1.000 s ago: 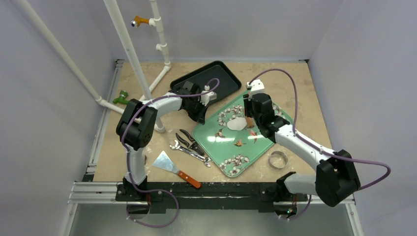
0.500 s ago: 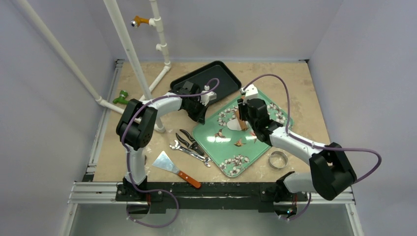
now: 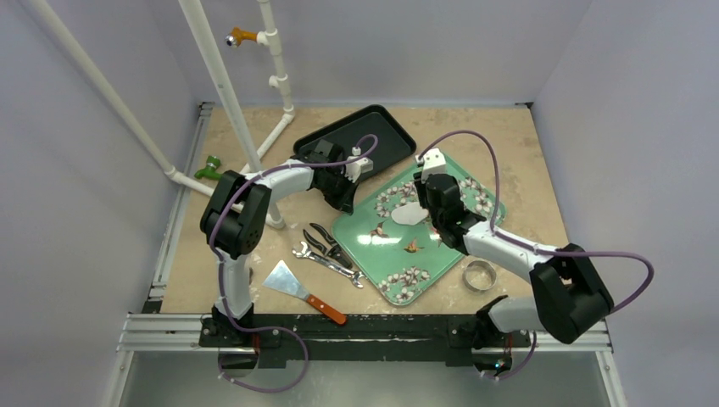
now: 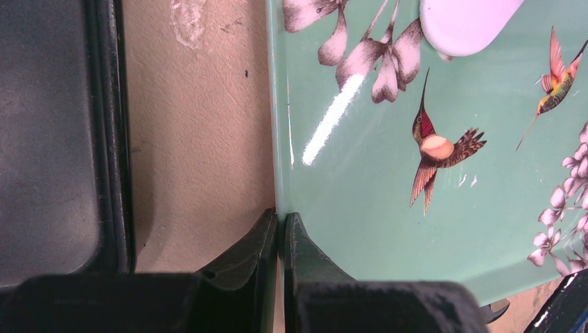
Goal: Roll out the dumpling wrappers from the dough
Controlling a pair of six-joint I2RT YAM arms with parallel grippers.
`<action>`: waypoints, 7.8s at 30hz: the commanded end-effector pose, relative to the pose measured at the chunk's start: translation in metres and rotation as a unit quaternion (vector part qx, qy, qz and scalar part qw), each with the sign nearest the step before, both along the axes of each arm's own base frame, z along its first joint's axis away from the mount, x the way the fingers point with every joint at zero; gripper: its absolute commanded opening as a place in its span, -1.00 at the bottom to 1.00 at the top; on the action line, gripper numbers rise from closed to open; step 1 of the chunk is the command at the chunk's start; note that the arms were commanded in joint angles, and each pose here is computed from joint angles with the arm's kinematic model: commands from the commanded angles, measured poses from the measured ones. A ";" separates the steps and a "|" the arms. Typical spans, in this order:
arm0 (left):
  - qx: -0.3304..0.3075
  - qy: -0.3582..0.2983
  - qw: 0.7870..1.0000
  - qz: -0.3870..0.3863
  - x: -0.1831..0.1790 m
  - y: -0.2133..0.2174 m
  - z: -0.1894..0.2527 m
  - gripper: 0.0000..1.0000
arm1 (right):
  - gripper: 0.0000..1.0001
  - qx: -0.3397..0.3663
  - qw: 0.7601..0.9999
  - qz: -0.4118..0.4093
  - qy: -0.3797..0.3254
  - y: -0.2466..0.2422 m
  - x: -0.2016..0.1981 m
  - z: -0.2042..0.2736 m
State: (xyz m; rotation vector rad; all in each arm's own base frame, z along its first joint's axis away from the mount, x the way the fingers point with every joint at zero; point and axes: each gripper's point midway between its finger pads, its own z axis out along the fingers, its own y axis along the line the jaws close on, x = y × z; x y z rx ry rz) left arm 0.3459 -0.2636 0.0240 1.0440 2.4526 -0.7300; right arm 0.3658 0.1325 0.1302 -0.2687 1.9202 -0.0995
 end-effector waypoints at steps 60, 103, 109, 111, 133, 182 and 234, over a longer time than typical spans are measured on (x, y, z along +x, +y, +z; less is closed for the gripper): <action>-0.007 0.005 1.000 0.006 0.005 0.007 0.000 -1.00 | -1.00 -0.161 0.980 0.107 0.053 0.008 -0.039 -0.049; -0.007 0.004 1.000 0.006 0.006 0.007 0.000 -1.00 | -1.00 -0.212 0.971 0.071 0.089 -0.008 -0.050 -0.079; -0.008 0.004 1.000 0.006 0.006 0.007 0.000 -1.00 | -1.00 -0.209 0.973 0.039 0.094 -0.026 -0.041 -0.076; -0.008 0.005 1.000 0.006 0.006 0.007 0.000 -1.00 | -1.00 -0.209 0.972 0.038 0.100 -0.027 -0.041 -0.078; -0.013 0.004 1.000 0.010 0.009 0.008 0.001 -1.00 | -1.00 -0.056 0.977 0.195 -0.057 0.088 -0.043 0.062; -0.015 0.007 1.000 0.012 0.009 0.009 0.001 -1.00 | -1.00 -0.112 0.991 0.079 0.000 0.019 -0.021 0.033; -0.015 0.007 1.000 0.012 0.009 0.009 0.001 -1.00 | -1.00 -0.167 0.985 0.047 0.003 0.013 -0.023 0.013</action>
